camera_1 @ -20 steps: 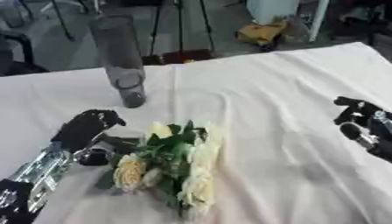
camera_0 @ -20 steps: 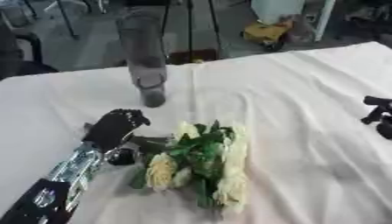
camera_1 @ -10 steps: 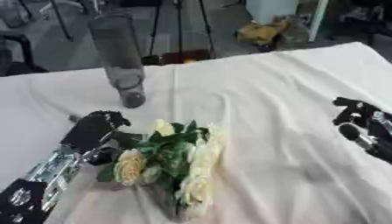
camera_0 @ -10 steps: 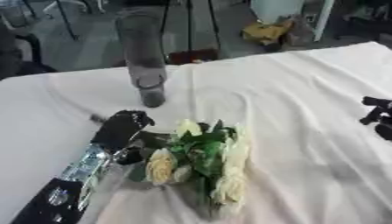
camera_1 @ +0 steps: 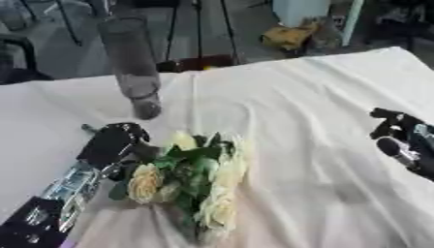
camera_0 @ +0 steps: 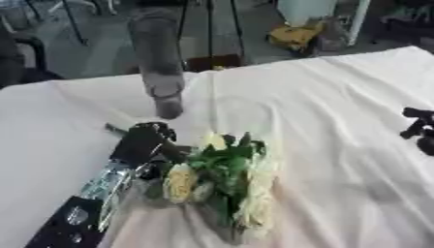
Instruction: Arrange flowers into the vase.
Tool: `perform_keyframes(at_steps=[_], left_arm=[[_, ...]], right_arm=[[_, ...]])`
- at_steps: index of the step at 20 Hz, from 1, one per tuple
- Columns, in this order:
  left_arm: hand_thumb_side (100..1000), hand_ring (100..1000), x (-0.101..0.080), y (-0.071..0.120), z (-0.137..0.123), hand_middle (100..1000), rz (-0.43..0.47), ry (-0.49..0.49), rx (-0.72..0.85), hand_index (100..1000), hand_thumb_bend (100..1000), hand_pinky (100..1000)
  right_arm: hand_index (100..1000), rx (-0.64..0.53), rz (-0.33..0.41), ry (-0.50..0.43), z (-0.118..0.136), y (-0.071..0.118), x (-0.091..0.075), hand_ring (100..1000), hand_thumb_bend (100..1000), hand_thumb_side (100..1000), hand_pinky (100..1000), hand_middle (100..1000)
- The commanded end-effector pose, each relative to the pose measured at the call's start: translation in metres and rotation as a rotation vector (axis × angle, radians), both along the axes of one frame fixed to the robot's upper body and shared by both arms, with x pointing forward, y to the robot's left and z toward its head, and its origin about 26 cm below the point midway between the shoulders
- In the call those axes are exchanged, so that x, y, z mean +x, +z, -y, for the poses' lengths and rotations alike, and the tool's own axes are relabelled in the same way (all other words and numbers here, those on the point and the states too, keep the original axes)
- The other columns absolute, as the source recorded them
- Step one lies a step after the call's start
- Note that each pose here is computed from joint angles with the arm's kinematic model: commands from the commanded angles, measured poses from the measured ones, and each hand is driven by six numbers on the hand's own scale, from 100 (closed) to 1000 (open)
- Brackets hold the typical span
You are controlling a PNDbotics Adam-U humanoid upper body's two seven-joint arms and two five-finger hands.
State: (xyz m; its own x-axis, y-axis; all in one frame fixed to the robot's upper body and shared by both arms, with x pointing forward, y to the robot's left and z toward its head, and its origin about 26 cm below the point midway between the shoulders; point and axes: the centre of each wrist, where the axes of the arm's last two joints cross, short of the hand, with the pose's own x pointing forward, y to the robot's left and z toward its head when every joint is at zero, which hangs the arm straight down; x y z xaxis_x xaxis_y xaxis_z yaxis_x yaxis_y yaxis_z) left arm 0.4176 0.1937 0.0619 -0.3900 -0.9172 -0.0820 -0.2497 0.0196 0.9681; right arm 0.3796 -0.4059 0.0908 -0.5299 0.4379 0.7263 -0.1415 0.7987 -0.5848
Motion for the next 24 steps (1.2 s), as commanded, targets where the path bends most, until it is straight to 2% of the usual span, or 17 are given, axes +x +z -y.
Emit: perform_keyframes(at_steps=[1, 2, 3, 4, 5, 9, 12, 13, 15, 18, 24], left_arm=[[320, 327, 0.002, 0.002, 0.009, 184, 0.035, -0.016, -0.047, 438, 587, 277], [320, 327, 0.002, 0.001, 0.010, 184, 0.045, -0.017, -0.061, 438, 587, 277], [346, 221, 0.002, 0.001, 0.010, 100, 0.054, -0.017, -0.072, 348, 680, 164], [346, 221, 0.002, 0.002, 0.011, 100, 0.066, -0.020, -0.089, 348, 680, 164], [349, 160, 0.002, 0.002, 0.012, 100, 0.079, -0.024, -0.107, 292, 762, 100], [360, 107, 0.002, 0.000, 0.014, 100, 0.096, -0.038, -0.146, 252, 781, 100], [395, 100, 0.002, 0.003, 0.013, 100, 0.105, -0.043, -0.170, 228, 805, 100], [409, 100, 0.001, 0.006, 0.013, 100, 0.112, -0.045, -0.183, 215, 846, 100], [447, 100, 0.001, 0.012, 0.013, 100, 0.131, -0.047, -0.208, 184, 998, 100], [442, 100, 0.000, 0.024, 0.013, 100, 0.169, -0.046, -0.249, 152, 1000, 100], [419, 100, -0.001, 0.030, 0.014, 100, 0.184, -0.042, -0.267, 143, 1000, 100]], right_arm=[[838, -0.022, 0.031, 0.002, 0.003, 0.013, 0.003, 989, 698, 715, 709, 485], [838, -0.022, 0.031, 0.002, 0.003, 0.013, 0.003, 989, 698, 715, 709, 485], [839, -0.021, 0.031, 0.002, 0.003, 0.014, 0.003, 988, 698, 714, 709, 485], [839, -0.021, 0.031, 0.003, 0.003, 0.013, 0.003, 988, 698, 714, 709, 485], [839, -0.021, 0.031, 0.003, 0.003, 0.013, 0.003, 988, 697, 716, 709, 485], [839, -0.018, 0.032, 0.003, 0.002, 0.014, 0.003, 988, 701, 721, 709, 485], [839, -0.017, 0.032, 0.003, 0.002, 0.014, 0.003, 988, 696, 720, 709, 485], [839, -0.017, 0.031, 0.002, 0.002, 0.014, 0.003, 988, 695, 721, 709, 485], [839, -0.017, 0.031, 0.002, 0.002, 0.014, 0.003, 988, 694, 723, 709, 485], [839, -0.015, 0.031, 0.002, 0.001, 0.014, 0.003, 988, 693, 726, 709, 485], [839, -0.015, 0.031, 0.002, 0.001, 0.014, 0.003, 988, 693, 727, 709, 485]])
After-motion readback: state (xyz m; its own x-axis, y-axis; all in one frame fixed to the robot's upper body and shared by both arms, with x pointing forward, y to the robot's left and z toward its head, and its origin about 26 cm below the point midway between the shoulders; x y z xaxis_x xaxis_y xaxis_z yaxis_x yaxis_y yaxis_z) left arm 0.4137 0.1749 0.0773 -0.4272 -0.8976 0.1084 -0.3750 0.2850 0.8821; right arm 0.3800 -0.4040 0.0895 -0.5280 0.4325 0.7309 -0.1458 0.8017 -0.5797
